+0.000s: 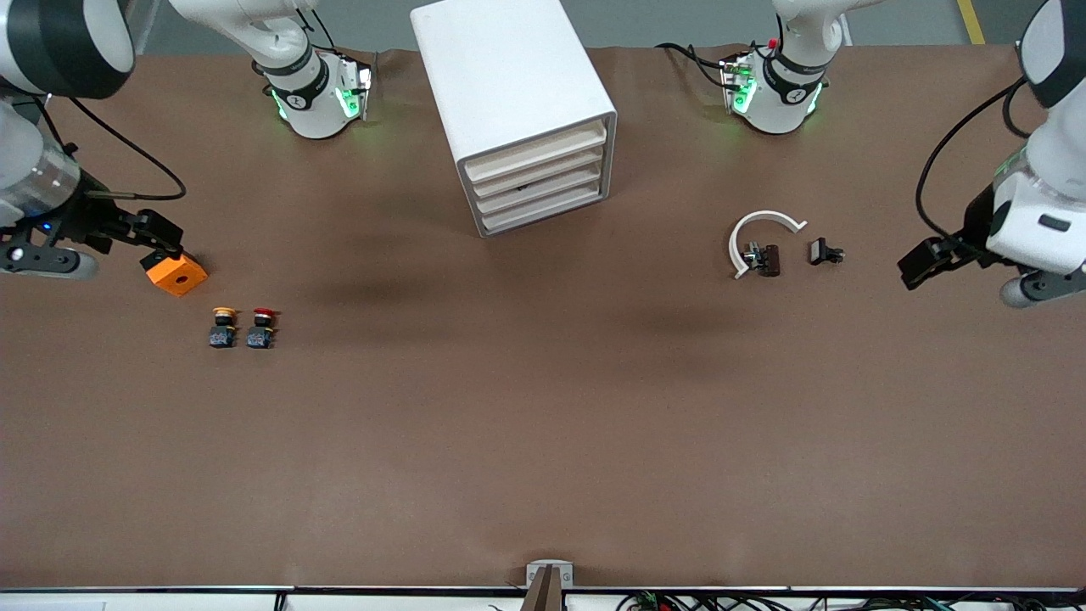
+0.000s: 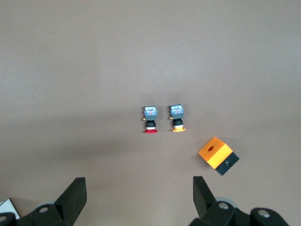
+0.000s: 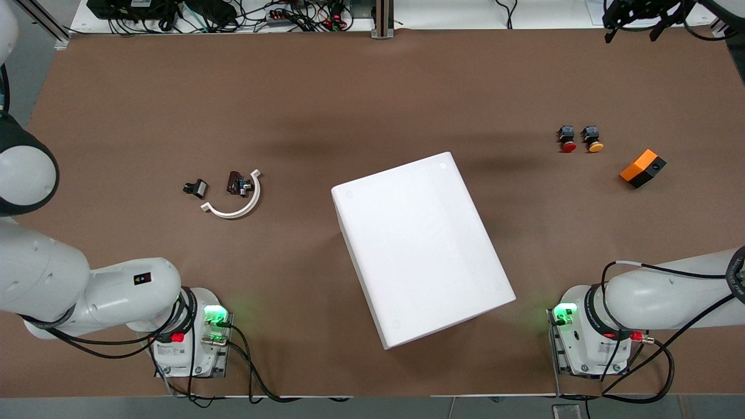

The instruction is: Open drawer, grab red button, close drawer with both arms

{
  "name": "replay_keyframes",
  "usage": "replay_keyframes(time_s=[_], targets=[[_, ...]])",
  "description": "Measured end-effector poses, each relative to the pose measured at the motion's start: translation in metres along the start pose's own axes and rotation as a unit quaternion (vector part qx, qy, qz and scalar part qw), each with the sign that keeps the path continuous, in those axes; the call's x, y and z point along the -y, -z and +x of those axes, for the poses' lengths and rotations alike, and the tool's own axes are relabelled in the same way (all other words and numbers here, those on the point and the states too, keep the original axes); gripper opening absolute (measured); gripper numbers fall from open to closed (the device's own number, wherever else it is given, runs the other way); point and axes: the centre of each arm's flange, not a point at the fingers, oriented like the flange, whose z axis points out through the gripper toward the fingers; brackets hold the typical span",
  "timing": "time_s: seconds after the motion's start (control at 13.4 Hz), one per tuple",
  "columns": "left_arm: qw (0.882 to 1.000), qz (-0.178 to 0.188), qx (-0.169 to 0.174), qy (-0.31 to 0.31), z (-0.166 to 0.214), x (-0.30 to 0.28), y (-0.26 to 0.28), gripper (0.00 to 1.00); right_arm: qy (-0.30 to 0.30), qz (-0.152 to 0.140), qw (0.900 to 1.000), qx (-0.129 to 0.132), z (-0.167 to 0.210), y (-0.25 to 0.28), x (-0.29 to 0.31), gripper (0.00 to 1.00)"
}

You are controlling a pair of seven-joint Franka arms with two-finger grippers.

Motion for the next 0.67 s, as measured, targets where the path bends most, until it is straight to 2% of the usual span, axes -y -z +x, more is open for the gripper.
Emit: replay_keyframes(time_s=[0.3,0.67], targets=[[0.999,-0.034,0.0,-0.029,-0.016,0.049,0.034,1.0,-0.002,0.002,1.0,-0.009,0.0,0.031,-0.021,1.0],[0.998,-0.046,0.001,-0.041,-0.045,0.046,0.045,1.0,-0.002,0.004,0.999,-0.033,0.0,0.064,-0.023,1.0]])
